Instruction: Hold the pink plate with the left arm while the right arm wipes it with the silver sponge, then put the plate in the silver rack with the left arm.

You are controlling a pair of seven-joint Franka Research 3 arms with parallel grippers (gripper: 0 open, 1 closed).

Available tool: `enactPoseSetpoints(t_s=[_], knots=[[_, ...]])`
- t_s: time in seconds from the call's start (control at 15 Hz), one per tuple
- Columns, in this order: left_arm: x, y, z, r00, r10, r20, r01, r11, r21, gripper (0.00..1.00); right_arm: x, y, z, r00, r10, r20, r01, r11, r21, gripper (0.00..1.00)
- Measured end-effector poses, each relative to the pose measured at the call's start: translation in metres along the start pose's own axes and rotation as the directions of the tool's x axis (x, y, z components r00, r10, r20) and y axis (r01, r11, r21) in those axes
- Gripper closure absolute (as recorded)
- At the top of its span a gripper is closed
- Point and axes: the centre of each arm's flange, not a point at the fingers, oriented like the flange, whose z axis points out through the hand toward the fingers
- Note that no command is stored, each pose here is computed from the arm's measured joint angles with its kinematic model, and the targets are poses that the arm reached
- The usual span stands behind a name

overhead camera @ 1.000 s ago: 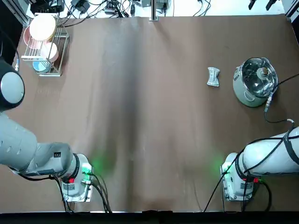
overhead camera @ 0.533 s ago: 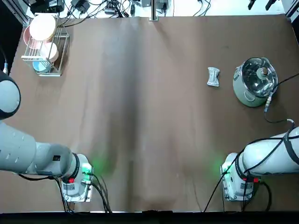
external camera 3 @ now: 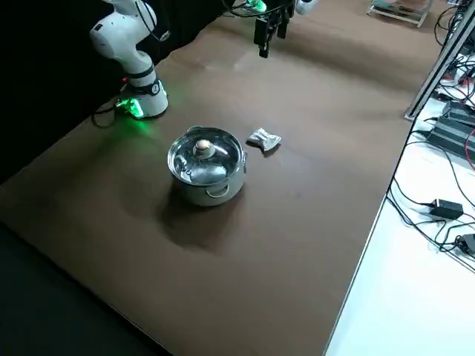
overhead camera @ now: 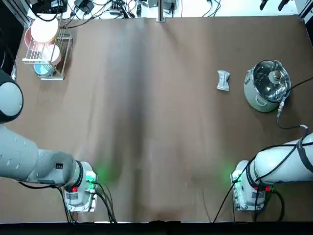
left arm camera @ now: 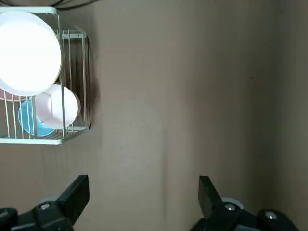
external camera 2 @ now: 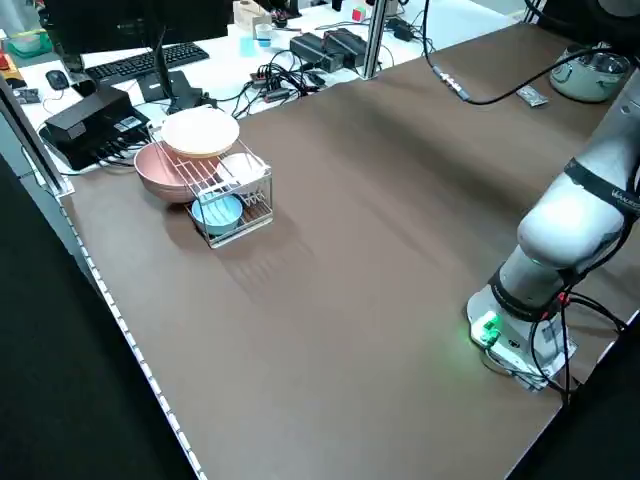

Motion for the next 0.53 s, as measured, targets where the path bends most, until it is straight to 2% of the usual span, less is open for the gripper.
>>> enactPoseSetpoints(t_s=[0.53], knots=[[-0.0046,0.0036,0.0059,0.998,-0.030,0.052,0.032,0.999,-0.025,0.00,0.0000,0.0001,0.0000,1.000,0.000,0.000,0.000,1.000,0.000,0.00]])
